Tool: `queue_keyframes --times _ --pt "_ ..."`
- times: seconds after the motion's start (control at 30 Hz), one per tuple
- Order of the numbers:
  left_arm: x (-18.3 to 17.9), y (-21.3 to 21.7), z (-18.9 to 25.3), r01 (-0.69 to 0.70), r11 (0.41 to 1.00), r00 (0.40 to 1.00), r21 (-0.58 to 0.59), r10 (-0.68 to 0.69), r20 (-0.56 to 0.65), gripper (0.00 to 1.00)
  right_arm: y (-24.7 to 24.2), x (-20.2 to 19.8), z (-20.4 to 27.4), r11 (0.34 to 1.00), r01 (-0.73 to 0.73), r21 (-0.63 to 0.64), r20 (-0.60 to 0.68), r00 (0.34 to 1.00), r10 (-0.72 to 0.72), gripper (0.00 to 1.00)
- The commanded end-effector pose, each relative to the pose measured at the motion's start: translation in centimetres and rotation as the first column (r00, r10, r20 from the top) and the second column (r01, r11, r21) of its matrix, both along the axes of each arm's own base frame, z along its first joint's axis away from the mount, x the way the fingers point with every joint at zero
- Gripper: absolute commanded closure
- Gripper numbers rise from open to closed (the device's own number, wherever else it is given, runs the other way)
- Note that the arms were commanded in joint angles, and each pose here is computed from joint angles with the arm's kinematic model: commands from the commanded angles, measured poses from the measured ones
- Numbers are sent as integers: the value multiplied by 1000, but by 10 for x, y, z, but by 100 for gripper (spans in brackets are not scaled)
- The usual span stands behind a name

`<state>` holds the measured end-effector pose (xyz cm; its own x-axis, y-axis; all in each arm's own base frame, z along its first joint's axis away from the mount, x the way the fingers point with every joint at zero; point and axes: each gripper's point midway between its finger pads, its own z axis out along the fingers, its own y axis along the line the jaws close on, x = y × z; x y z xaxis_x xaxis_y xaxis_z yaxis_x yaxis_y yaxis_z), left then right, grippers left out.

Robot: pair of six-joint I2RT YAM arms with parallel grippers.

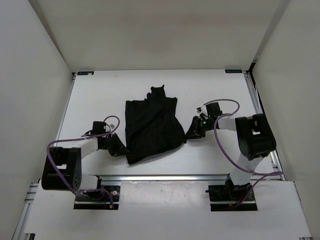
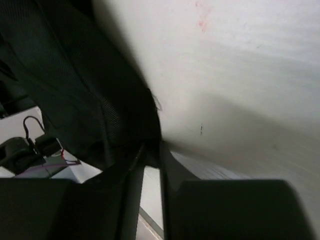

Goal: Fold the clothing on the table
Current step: Flatten the skirt out

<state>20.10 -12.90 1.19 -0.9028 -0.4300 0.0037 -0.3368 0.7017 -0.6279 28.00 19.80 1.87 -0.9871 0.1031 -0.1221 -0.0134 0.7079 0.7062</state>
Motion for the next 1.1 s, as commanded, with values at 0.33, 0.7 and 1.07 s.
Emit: queue_keyframes --times 0.33,0.7,1.07 --pt "22 12 14 -66 996 992 -65 73 103 100 -39 -9 32 985 110 -132 80 992 -100 100" --pt "52 7 19 -76 993 981 -90 91 169 100 -98 -26 91 911 282 -302 251 945 -210 100" --pt "30 13 3 -54 999 994 -1 54 100 100 -41 -24 33 984 35 -172 138 990 -11 54"
